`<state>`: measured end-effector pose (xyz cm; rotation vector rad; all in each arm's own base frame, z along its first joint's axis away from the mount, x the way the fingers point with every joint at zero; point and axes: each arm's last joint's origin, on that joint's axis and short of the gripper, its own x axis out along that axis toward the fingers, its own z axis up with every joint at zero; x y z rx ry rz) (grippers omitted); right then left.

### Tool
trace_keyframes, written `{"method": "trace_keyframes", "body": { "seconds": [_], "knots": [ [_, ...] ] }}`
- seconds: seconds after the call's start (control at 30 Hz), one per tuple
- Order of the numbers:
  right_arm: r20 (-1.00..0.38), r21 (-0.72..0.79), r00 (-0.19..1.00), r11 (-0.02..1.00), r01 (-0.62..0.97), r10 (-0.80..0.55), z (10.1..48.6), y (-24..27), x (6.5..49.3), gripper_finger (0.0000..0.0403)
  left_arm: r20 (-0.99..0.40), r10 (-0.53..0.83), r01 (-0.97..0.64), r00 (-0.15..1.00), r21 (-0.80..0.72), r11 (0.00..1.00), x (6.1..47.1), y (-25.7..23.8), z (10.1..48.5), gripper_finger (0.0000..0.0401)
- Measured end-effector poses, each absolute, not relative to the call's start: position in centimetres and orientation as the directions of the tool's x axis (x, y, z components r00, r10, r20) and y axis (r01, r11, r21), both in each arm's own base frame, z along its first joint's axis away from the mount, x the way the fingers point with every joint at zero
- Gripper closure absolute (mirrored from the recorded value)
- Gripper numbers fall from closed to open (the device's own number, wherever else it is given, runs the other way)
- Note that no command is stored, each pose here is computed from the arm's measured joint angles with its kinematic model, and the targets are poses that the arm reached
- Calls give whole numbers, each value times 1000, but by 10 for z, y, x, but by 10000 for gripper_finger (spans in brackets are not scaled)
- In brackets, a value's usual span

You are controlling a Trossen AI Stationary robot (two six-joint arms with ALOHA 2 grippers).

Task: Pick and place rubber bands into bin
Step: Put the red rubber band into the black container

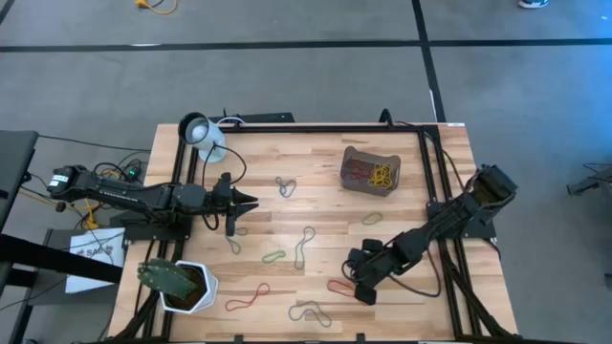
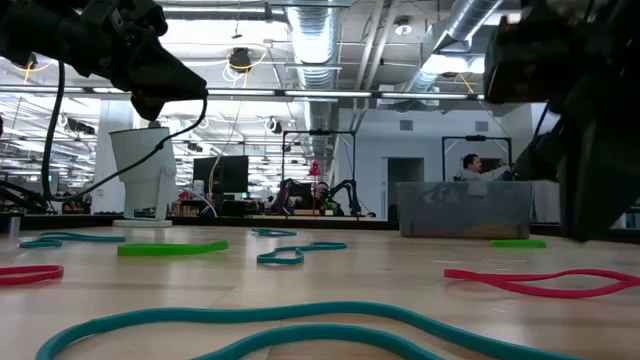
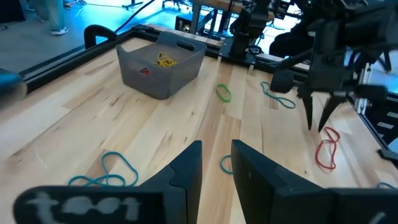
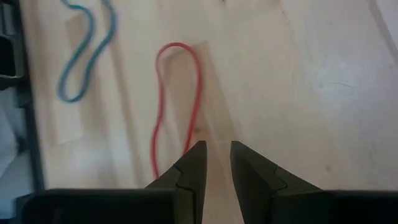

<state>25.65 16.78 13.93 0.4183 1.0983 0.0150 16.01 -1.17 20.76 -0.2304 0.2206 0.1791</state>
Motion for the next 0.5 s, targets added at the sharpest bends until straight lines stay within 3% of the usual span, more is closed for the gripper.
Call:
{"method": "trace_keyframes", "body": {
  "seconds": [0.2, 0.5],
  "knots": [
    [-854, 326, 464, 937, 129, 234, 145, 179, 267, 337, -240, 150, -207, 959, -233, 950, 160, -12, 207, 326],
    [-858, 344, 455, 923, 169, 237, 146, 185, 264, 337, -271, 152, -218, 951, -234, 948, 159, -12, 204, 326]
  ]
}}
